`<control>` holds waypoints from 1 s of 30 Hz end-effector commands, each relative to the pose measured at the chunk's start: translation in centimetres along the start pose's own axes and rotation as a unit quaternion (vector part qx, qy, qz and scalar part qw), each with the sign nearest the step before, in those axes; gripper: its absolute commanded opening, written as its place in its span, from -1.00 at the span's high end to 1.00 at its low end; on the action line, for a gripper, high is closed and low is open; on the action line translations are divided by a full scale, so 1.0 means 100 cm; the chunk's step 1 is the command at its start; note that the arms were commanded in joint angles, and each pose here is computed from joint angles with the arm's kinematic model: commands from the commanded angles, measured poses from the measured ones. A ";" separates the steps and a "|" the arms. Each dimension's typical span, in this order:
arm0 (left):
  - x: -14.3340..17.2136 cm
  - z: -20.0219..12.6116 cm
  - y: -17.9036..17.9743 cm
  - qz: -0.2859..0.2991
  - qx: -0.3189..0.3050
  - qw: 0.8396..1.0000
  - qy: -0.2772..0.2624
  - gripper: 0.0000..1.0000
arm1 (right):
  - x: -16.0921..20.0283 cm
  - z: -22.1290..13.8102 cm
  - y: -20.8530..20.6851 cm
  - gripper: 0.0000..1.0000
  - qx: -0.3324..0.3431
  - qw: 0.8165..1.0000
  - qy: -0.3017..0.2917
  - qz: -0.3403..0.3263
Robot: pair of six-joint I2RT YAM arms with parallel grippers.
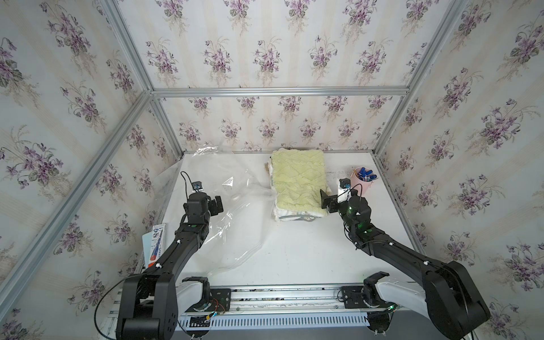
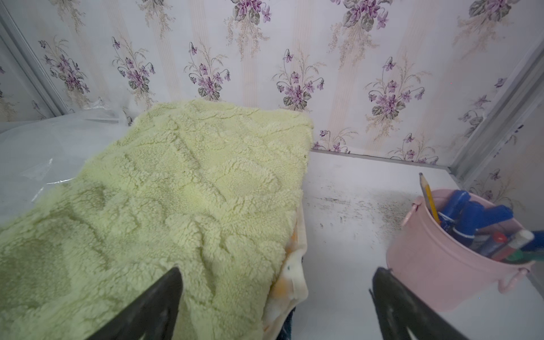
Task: Take the blanket out of the vacuum bag
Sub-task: Reset both arms
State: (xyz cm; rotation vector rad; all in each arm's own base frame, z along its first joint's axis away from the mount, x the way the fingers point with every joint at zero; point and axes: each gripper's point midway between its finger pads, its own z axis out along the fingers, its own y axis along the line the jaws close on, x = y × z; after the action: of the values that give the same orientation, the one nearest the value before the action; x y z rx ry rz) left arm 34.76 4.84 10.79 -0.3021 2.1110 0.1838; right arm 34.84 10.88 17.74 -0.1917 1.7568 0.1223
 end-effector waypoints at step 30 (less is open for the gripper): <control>-0.006 0.041 -0.040 0.025 0.099 0.993 -0.060 -1.00 | 0.049 0.012 -0.091 -1.00 0.092 0.994 -0.053 0.024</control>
State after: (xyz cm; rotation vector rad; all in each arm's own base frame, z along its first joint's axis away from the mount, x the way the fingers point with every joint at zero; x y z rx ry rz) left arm 39.46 2.30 9.13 -0.1427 1.9938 0.0210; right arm 36.17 1.06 13.85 0.0174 1.6066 -0.0768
